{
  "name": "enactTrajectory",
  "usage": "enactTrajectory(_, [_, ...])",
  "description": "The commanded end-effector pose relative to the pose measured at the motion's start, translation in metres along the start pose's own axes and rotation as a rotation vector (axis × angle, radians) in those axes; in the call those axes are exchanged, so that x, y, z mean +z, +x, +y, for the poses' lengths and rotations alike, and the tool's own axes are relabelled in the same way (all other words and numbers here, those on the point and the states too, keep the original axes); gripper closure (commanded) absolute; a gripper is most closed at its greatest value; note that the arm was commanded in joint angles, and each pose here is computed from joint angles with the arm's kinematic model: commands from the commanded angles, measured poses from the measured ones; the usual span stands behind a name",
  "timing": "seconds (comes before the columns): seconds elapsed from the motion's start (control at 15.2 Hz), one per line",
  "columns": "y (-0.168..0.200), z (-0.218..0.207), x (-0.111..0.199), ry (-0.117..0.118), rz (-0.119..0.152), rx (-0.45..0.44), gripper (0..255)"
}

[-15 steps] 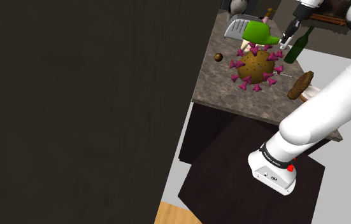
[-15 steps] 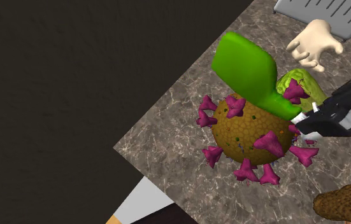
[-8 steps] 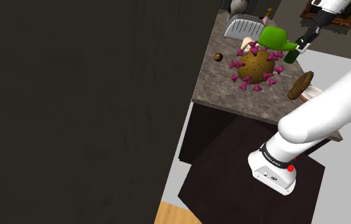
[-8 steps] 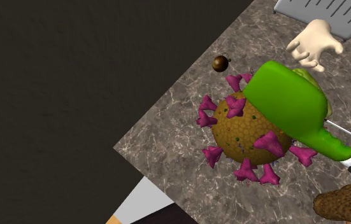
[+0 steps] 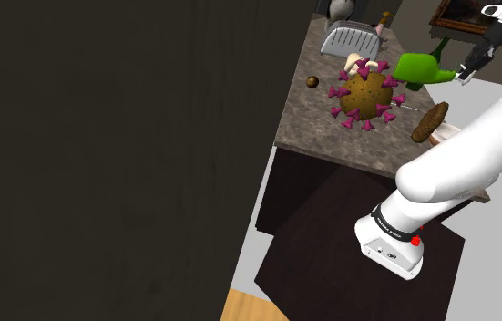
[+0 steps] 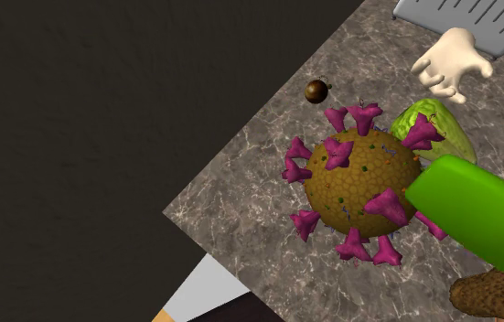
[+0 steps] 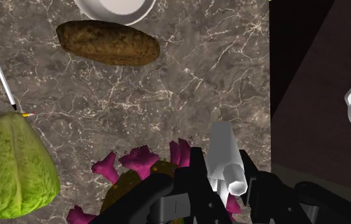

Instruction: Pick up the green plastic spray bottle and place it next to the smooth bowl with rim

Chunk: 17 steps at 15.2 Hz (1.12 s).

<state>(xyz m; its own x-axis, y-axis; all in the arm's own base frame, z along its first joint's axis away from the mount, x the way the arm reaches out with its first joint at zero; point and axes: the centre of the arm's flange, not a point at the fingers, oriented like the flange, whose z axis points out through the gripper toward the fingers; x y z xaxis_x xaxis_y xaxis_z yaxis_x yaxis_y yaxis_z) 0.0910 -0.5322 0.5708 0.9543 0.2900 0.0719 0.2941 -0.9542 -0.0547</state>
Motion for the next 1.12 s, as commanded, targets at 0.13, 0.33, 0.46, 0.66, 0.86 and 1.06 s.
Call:
enactTrajectory(0.13, [-0.051,0.001,-0.003,0.000,0.000,-0.003,255])
enactTrajectory(0.33, [-0.091,0.001,-0.006,0.000,0.000,-0.003,255])
enactTrajectory(0.46, [-0.117,0.001,-0.008,0.000,0.000,-0.003,255])
enactTrajectory(0.66, [-0.157,0.001,-0.011,0.000,0.000,-0.003,255])
enactTrajectory(0.86, [-0.196,0.001,-0.014,0.000,0.000,-0.003,255])
enactTrajectory(1.06, [-0.236,0.002,-0.017,0.000,0.000,-0.003,255])
